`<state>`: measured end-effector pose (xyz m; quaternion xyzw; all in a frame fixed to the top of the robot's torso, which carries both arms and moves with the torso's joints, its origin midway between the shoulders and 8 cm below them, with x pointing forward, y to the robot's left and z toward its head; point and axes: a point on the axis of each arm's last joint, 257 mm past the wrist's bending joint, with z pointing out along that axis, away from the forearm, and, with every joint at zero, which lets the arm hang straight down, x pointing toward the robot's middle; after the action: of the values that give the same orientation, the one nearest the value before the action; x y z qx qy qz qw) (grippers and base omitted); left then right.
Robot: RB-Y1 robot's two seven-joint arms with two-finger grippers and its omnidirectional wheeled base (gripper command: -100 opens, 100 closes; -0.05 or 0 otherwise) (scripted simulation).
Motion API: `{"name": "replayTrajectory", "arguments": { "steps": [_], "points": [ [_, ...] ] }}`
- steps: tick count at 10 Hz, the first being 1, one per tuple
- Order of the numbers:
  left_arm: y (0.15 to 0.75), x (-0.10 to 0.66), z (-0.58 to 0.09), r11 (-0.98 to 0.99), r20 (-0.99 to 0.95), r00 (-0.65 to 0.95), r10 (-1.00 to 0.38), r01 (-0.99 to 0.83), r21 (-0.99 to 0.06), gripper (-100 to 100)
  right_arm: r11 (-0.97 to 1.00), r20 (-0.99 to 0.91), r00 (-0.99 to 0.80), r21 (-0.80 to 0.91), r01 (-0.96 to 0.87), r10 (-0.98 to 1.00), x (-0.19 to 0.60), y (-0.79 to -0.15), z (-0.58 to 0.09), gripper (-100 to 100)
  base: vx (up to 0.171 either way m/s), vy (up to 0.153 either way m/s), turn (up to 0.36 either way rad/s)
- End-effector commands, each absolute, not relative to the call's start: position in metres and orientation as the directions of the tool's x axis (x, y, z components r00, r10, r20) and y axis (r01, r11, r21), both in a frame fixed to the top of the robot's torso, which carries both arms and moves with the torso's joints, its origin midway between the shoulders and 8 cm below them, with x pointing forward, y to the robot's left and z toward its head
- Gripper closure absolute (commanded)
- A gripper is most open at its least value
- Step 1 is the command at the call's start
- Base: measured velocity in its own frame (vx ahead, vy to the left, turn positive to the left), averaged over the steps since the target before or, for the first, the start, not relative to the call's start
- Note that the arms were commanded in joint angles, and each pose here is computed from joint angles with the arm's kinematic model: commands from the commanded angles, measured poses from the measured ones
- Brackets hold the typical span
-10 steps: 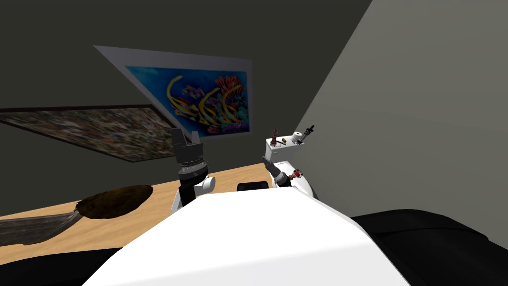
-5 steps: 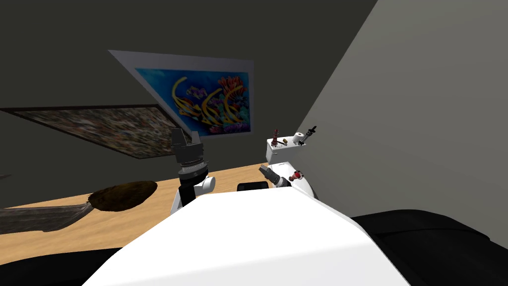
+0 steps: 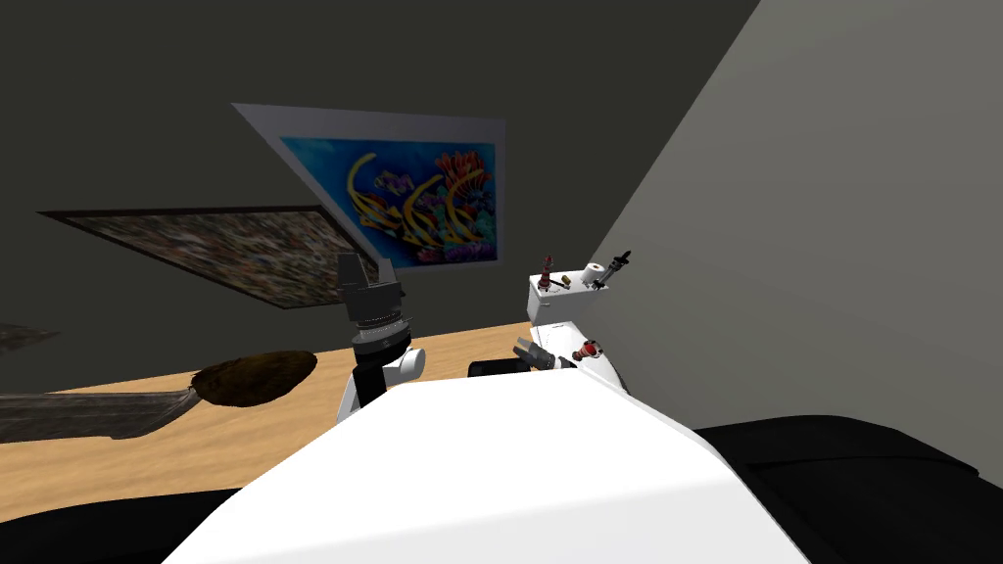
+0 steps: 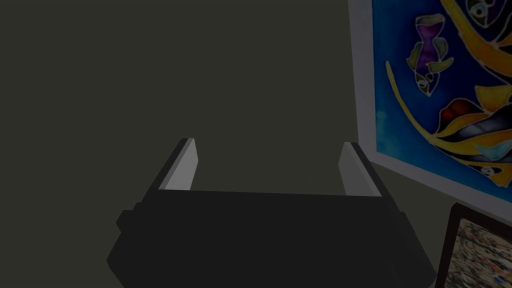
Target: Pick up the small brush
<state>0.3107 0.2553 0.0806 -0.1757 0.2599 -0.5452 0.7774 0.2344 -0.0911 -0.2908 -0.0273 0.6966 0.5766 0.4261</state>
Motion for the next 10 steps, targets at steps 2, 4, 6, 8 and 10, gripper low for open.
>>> {"name": "replayTrajectory", "arguments": {
  "steps": [2,4,6,8,10],
  "points": [
    [0.255,0.311,0.081,0.344,-0.212,0.270,-0.939,0.756,-0.557,0,0.369,-0.643,-0.684,0.762,-0.532,0.344,0.213,-0.107,-0.324,-100,0.034,-0.006,0.069],
    [0.255,0.311,0.081,0.344,-0.212,0.271,-0.939,0.756,-0.557,0,0.399,-0.644,-0.720,0.750,-0.528,0.259,0.195,-0.122,-0.353,-100,0.020,0.003,0.049],
    [0.255,0.311,0.081,0.344,-0.212,0.271,-0.939,0.756,-0.557,0,0.430,-0.645,-0.748,0.726,-0.536,0.158,0.176,-0.145,-0.376,-100,0.040,0.001,0.070],
    [0.255,0.311,0.081,0.344,-0.212,0.271,-0.939,0.756,-0.557,0,0.464,-0.635,-0.770,0.700,-0.543,0.058,0.158,-0.173,-0.399,-100,0.064,0.007,0.063],
    [0.255,0.311,0.081,0.344,-0.212,0.271,-0.939,0.756,-0.557,0,0.499,-0.623,-0.781,0.687,-0.528,0.030,0.155,-0.193,-0.410,-100,0.048,-0.002,0.025]
  ]
}}
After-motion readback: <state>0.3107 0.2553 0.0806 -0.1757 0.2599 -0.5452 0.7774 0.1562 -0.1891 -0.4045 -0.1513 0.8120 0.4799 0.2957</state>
